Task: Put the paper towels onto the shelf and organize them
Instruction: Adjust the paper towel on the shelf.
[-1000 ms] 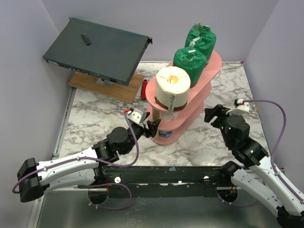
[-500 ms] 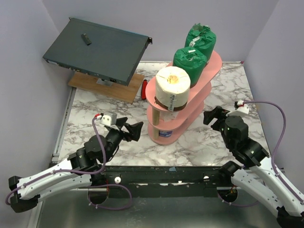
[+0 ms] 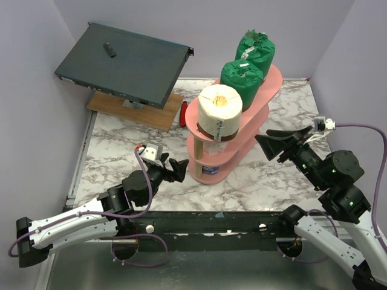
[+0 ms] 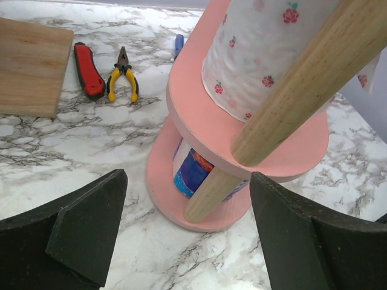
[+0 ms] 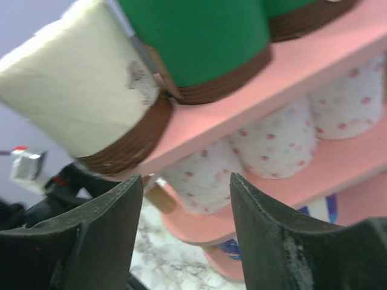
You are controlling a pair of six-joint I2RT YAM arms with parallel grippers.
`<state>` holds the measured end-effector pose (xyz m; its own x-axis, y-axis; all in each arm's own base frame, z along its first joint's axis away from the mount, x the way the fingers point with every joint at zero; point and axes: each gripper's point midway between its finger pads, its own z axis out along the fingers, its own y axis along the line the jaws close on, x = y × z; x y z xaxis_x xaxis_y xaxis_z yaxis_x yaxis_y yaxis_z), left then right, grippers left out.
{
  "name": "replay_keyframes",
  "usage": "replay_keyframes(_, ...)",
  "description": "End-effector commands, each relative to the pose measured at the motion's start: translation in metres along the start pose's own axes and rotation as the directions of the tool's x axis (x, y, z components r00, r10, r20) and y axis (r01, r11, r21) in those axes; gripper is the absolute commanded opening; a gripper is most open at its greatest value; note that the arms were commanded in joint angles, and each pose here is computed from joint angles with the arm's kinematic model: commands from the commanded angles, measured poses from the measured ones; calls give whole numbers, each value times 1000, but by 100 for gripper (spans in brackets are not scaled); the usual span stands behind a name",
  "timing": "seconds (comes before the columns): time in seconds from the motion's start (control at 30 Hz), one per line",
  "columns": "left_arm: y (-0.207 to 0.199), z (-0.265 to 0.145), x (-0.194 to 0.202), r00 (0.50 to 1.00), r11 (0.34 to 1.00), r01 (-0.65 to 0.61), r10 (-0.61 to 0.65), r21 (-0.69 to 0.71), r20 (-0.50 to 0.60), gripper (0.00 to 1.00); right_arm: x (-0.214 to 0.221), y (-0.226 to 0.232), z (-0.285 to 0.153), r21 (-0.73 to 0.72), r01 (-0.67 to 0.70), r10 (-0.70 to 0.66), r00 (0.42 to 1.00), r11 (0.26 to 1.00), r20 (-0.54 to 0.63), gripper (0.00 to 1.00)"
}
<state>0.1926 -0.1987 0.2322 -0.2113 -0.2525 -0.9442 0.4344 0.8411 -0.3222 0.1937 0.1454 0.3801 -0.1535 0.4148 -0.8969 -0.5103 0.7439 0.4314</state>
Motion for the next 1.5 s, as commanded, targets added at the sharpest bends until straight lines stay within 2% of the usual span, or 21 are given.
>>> replay_keyframes(0.0, -18, 4, -18, 999, 998, 12, -15, 65, 44, 86, -6, 42, -3, -208, 48, -61, 997, 977, -54, 61)
replay_keyframes(0.2, -20, 5, -17, 999, 998, 15, -17, 69, 38, 85, -15, 64, 11, -295, 32, -55, 996, 955, -67, 60)
replay_keyframes(0.4, -17, 4, -14, 999, 998, 23, -25, 55, 35, 84, -25, 59, 21, -255, 53, -62, 998, 966, -29, 59)
replay_keyframes(0.67, -15, 8, -10, 1000, 999, 12, -13, 37, 25, 84, -30, 53, 35, -209, 72, -77, 997, 975, -16, 73)
replay_keyframes(1.13, -12, 10, -5, 1000, 1000, 10, -11, 15, 16, 84, -26, 55, 48, -231, 95, -103, 994, 968, -21, 79)
replay_keyframes(1.47, -16, 14, -3, 1000, 1000, 7, -7, 21, 6, 84, -19, 29, 65, -89, 62, -65, 997, 994, -32, 79)
